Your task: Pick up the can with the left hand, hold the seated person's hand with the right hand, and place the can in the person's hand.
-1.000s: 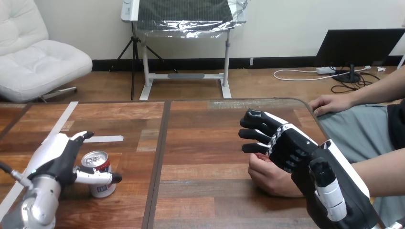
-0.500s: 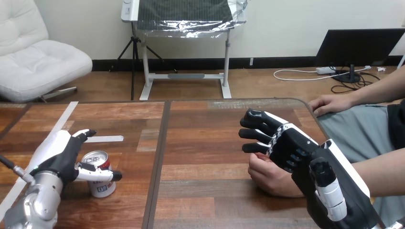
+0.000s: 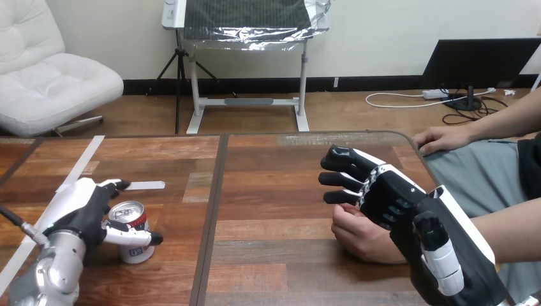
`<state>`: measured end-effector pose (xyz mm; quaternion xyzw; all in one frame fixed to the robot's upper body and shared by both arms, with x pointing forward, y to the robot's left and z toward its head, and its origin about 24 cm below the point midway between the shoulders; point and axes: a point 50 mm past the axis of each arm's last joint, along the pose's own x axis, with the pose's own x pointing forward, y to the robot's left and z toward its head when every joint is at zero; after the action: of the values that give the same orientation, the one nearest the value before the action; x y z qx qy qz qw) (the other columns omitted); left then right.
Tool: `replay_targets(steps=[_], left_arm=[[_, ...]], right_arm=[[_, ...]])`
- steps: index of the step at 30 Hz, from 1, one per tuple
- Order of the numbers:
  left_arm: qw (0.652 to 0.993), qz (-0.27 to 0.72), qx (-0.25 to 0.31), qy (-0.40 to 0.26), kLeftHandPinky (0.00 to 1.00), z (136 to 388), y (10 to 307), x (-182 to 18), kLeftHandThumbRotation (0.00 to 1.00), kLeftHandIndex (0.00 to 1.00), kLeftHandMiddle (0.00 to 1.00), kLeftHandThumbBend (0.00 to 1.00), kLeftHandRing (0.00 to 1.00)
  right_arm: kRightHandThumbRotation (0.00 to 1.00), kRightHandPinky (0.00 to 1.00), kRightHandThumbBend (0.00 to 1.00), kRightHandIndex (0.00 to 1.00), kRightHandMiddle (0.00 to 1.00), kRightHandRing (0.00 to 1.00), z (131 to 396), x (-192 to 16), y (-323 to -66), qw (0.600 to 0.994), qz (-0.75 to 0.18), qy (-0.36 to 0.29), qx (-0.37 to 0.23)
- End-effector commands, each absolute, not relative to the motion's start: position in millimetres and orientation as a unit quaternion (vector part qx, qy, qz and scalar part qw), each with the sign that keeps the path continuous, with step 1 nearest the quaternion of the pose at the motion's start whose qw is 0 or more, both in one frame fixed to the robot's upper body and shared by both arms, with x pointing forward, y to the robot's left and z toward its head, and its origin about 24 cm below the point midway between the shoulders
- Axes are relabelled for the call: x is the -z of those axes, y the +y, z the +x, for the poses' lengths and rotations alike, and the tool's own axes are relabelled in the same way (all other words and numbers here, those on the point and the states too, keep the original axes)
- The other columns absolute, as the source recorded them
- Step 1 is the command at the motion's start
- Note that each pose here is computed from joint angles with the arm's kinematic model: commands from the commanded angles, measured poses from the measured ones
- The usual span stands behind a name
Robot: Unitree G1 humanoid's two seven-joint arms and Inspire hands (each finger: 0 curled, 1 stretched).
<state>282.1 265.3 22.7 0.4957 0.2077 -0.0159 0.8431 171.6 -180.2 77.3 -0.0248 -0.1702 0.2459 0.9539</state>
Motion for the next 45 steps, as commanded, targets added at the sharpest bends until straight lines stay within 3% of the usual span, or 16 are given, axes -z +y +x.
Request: replay_targets(steps=[1,5,8,26,38,45], left_arm=[[0.848,0.505,-0.001,0.164,0.51,304.1,260.5,-49.4,0.21,0.85,0.78,0.84,0.70],[0.847,0.505,-0.001,0.166,0.41,305.1,260.2,-49.3,0.20,0.84,0.71,0.84,0.59],[0.846,0.506,0.001,0.166,0.37,305.7,259.9,-49.3,0.20,0.83,0.71,0.83,0.57],[0.839,0.516,0.012,0.169,0.49,307.2,258.5,-49.1,0.20,0.82,0.79,0.83,0.71],[0.837,0.521,0.017,0.167,0.52,307.2,256.7,-47.9,0.20,0.81,0.80,0.84,0.73],[0.833,0.527,0.020,0.166,0.48,307.1,255.3,-47.1,0.18,0.80,0.77,0.83,0.68]], right_arm=[[0.97,0.78,0.83,0.86,0.87,0.84,178.8,-97.6,-181.2,0.942,-0.048,-0.226,-0.244],[0.97,0.78,0.83,0.86,0.87,0.84,178.7,-98.1,-181.2,0.942,-0.049,-0.226,-0.243],[0.97,0.78,0.83,0.86,0.87,0.84,178.6,-98.3,-181.3,0.942,-0.049,-0.226,-0.243],[0.96,0.78,0.83,0.86,0.86,0.84,177.9,-98.9,-181.7,0.941,-0.048,-0.228,-0.244],[0.97,0.78,0.83,0.86,0.86,0.84,177.6,-98.9,-181.9,0.941,-0.053,-0.230,-0.241],[0.97,0.78,0.83,0.86,0.86,0.83,177.6,-98.7,-181.8,0.942,-0.049,-0.229,-0.242]])
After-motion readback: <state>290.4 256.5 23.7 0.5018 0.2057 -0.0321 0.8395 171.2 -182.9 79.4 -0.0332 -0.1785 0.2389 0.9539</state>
